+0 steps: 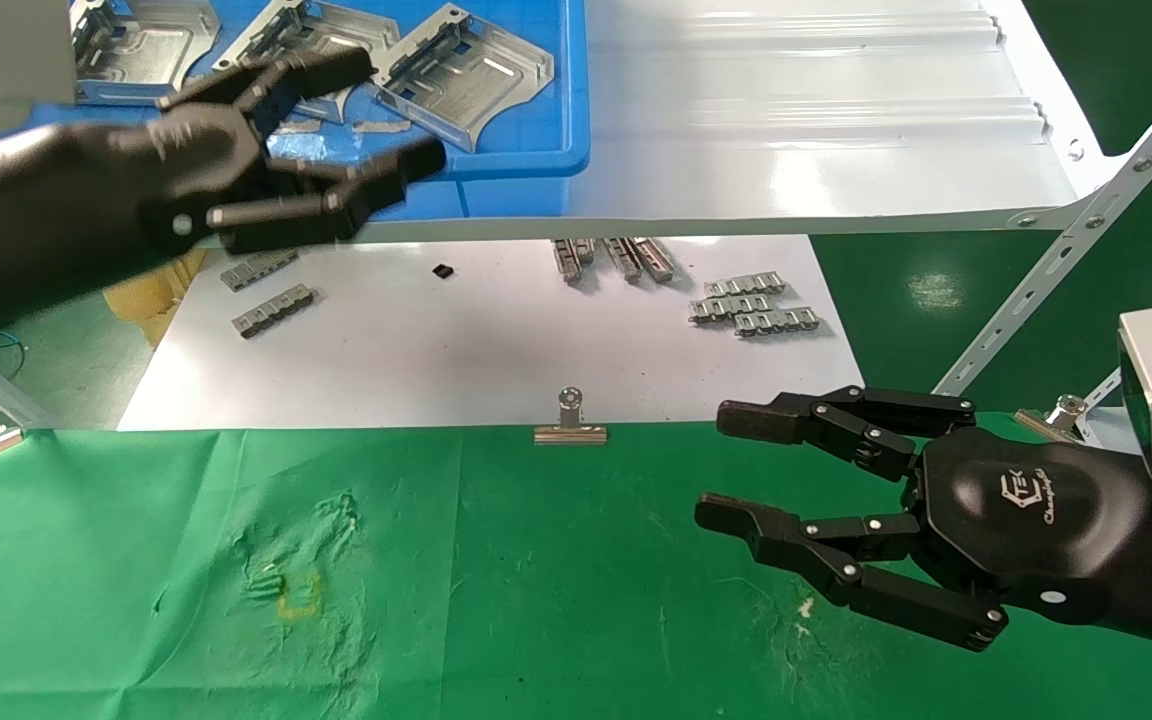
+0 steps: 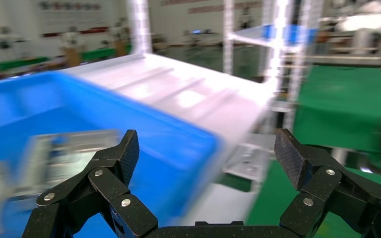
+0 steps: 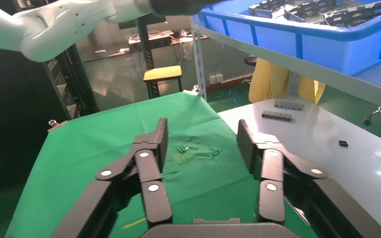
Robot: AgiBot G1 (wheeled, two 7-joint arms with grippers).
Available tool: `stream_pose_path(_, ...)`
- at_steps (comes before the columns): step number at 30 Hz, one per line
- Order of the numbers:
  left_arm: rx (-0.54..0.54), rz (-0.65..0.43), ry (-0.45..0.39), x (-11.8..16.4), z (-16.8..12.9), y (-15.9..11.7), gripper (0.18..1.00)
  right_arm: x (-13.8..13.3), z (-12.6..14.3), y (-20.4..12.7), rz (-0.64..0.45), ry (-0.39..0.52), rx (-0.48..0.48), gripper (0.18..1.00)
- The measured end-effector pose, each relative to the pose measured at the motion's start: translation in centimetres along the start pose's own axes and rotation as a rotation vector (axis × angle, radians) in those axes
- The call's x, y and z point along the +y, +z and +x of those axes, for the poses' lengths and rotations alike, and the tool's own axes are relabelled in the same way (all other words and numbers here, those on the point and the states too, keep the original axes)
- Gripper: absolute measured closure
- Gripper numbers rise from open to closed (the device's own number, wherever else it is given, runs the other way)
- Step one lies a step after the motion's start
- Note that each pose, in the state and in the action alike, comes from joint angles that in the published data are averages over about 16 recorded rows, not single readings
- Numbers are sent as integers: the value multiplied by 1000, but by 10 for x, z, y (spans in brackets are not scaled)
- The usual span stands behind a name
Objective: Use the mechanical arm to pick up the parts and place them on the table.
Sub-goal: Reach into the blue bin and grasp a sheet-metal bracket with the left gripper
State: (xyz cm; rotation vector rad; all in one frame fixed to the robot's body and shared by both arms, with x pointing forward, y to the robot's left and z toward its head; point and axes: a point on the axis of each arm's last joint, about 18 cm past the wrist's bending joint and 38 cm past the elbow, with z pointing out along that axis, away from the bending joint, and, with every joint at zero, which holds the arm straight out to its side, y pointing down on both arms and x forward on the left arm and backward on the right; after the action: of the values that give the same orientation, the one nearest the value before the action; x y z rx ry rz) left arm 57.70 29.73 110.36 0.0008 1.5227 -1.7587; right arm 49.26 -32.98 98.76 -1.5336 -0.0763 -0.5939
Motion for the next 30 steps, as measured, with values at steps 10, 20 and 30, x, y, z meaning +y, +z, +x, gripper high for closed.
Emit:
stream_pose_path(10, -195, -103, 10, -17, -73, 21, 183, 0, 0, 0, 0, 0, 0, 743)
stream_pose_path(20, -333, -228, 21, -33, -122, 28, 183, 0, 0, 0, 0, 0, 0, 905)
stream_pose_path(30, -420, -316, 25, -38, -145, 29, 183, 0, 0, 0, 0, 0, 0, 977)
